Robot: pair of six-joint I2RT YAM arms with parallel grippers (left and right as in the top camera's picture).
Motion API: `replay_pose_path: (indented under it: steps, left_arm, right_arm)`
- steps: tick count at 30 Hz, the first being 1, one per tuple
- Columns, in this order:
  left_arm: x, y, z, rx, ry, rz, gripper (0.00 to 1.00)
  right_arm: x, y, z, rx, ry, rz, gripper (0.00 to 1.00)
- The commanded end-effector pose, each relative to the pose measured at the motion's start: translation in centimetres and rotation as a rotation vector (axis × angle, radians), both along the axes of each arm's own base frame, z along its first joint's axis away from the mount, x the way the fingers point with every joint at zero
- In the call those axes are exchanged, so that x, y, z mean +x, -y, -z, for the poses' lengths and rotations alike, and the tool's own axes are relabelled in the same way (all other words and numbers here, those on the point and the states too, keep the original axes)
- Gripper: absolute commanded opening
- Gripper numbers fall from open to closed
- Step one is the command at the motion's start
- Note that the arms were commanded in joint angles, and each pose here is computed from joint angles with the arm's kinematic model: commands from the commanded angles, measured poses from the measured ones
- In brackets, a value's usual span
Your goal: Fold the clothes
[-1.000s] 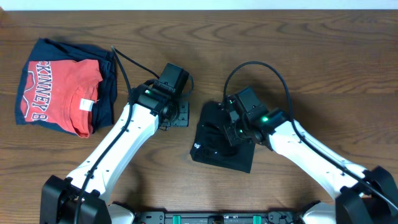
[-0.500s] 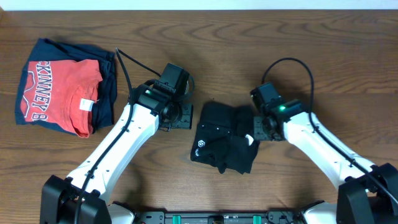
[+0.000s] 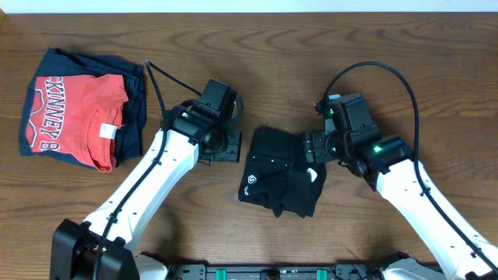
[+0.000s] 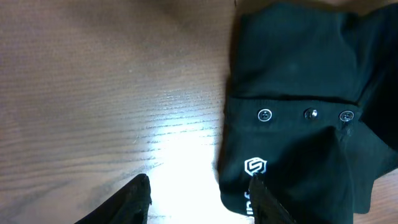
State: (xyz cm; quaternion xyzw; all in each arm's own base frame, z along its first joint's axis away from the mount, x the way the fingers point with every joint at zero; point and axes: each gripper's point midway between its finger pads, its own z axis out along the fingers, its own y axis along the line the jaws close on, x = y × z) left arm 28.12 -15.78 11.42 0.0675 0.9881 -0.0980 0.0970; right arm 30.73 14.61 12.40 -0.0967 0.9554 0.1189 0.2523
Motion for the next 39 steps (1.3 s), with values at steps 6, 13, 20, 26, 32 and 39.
replay_pose_path:
  steps: [6,13,20,26,32,39]
  left_arm:
    - [0.2,0.2,-0.2,-0.014,0.014,0.009,0.53]
    - [0.1,0.1,-0.2,-0.014,0.012,0.009,0.53]
    - [0.1,0.1,-0.2,-0.014,0.012,0.009,0.53]
    - [0.0,0.1,-0.1,-0.014,0.004,0.010,0.58]
    - [-1.1,1.8,-0.5,-0.107,-0.037,0.083,0.62]
    - [-2.6,4.4,-1.2,-0.256,-0.089,0.207,0.63]
  right_arm:
    - [0.2,-1.8,4.4,-0.021,-0.110,0.014,0.76]
    - [0.0,2.7,7.2,-0.225,-0.170,0.143,0.04]
    - [3.1,5.7,4.1,-0.224,-0.023,0.220,0.16]
    - [1.9,4.1,1.7,-0.139,0.002,0.084,0.64]
    - [-5.4,2.2,3.3,0.005,-0.319,0.030,0.57]
    - [-10.7,2.9,7.0,0.031,-0.564,0.163,0.58]
